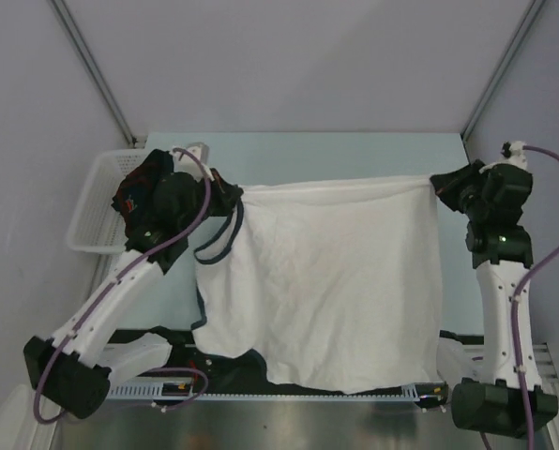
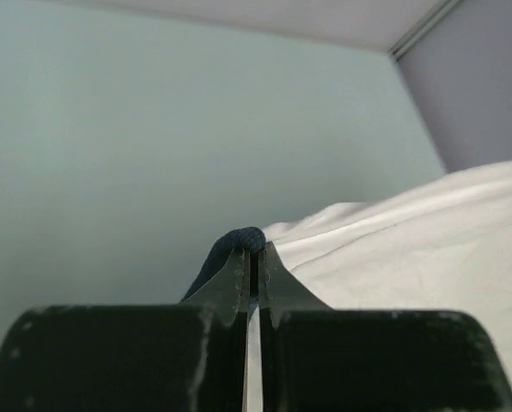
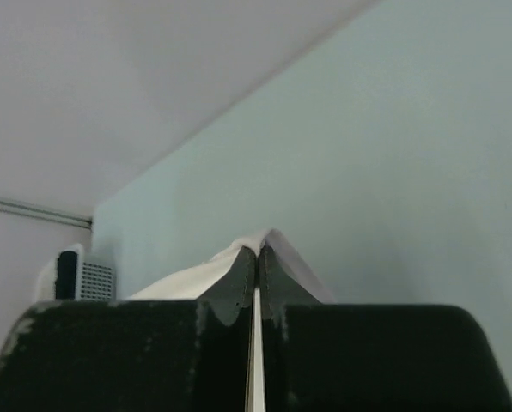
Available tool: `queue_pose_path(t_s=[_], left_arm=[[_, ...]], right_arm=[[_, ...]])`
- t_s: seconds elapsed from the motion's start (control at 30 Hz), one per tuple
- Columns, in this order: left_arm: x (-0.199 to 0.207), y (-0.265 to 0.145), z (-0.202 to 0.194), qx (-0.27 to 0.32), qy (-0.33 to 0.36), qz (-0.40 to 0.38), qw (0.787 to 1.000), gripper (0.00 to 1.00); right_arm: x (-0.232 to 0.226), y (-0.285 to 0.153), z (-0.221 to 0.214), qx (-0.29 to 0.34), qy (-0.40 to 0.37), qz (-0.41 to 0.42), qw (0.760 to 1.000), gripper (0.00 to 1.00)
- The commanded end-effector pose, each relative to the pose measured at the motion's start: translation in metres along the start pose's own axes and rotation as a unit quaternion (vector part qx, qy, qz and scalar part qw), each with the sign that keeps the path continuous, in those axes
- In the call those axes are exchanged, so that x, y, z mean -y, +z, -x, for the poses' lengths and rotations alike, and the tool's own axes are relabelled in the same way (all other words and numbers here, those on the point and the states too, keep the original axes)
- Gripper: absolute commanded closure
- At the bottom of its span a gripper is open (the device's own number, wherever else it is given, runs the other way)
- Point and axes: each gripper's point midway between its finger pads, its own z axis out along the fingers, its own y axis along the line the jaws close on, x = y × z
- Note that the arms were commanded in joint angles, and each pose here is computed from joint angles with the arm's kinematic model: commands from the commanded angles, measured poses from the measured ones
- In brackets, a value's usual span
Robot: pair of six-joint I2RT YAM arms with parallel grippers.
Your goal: Fold and stack the tank tops
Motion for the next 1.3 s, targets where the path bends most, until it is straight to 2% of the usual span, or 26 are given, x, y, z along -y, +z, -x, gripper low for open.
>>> queue_pose_path(t_s=[0.0,0.03,0.1,0.13,0.23,0.4,0.43,0.47,0.5,0.53,0.57,0.6,0.63,0.67,0.7,0.87,1.07,1.1,1.13,1.27], left_arm=[[-0.029,0.043,-0.015,0.032,-0.024,0.039,0.998,1.0],[-0.049,0.066,-0.05,-0.012,-0.028,0.067,0.997,1.0],[-0.061,0.093,-0.062,-0.019,-0.063,0.075,0.995,1.0],[-0.077,0.113,-0.089,-0.052,-0.077,0.088,0.992,1.0],[-0.086,0.161,-0.097,-0.075,-0.106,0.074,0.989,1.0],[-0.106,0.221,-0.1,-0.107,-0.095,0.087,0.986,1.0],[-0.111,0.239,-0.098,-0.108,-0.096,0.087,0.986,1.0],[-0.117,0.248,-0.095,-0.108,-0.099,0.086,0.985,1.0],[-0.131,0.261,-0.116,-0.133,-0.103,0.097,0.981,1.0],[-0.127,0.275,-0.096,-0.118,-0.104,0.083,0.984,1.0],[-0.131,0.285,-0.094,-0.116,-0.105,0.079,0.985,1.0],[-0.147,0.292,-0.123,-0.154,-0.113,0.097,0.977,1.0],[-0.141,0.304,-0.105,-0.143,-0.113,0.08,0.98,1.0],[-0.146,0.308,-0.111,-0.153,-0.116,0.083,0.978,1.0],[-0.152,0.315,-0.123,-0.164,-0.119,0.084,0.976,1.0],[-0.159,0.327,-0.127,-0.164,-0.12,0.079,0.976,0.99],[-0.151,0.313,-0.128,-0.167,-0.116,0.065,0.977,1.0],[-0.143,0.307,-0.116,-0.156,-0.112,0.057,0.98,1.0],[-0.146,0.299,-0.126,-0.165,-0.111,0.064,0.978,1.0],[-0.135,0.274,-0.125,-0.155,-0.099,0.062,0.981,1.0]], right_arm=[[0.042,0.035,-0.024,0.012,0.039,-0.043,0.998,1.0],[0.055,0.055,-0.029,0.019,0.054,-0.053,0.997,1.0],[0.079,0.081,-0.052,0.007,0.064,-0.073,0.995,1.0],[0.101,0.101,-0.062,0.004,0.07,-0.112,0.991,1.0],[0.126,0.149,-0.074,-0.006,0.069,-0.145,0.987,1.0],[0.128,0.214,-0.07,-0.01,0.066,-0.131,0.989,1.0],[0.116,0.227,-0.051,0.004,0.065,-0.118,0.991,1.0],[0.133,0.246,-0.068,-0.018,0.068,-0.135,0.988,1.0],[0.133,0.257,-0.065,-0.018,0.067,-0.135,0.988,1.0],[0.135,0.267,-0.067,-0.021,0.067,-0.137,0.988,1.0],[0.138,0.288,-0.071,-0.034,0.07,-0.13,0.988,1.0],[0.138,0.297,-0.074,-0.041,0.07,-0.125,0.989,1.0],[0.144,0.305,-0.081,-0.052,0.071,-0.129,0.988,1.0],[0.137,0.316,-0.071,-0.045,0.069,-0.119,0.989,1.0],[0.152,0.328,-0.089,-0.065,0.071,-0.127,0.987,1.0],[0.164,0.345,-0.103,-0.083,0.075,-0.121,0.986,1.0],[0.178,0.333,-0.116,-0.102,0.081,-0.129,0.983,1.0],[0.177,0.33,-0.114,-0.1,0.082,-0.125,0.984,1.0],[0.181,0.324,-0.119,-0.104,0.084,-0.129,0.983,1.0],[0.186,0.309,-0.119,-0.104,0.098,-0.131,0.981,1.0]])
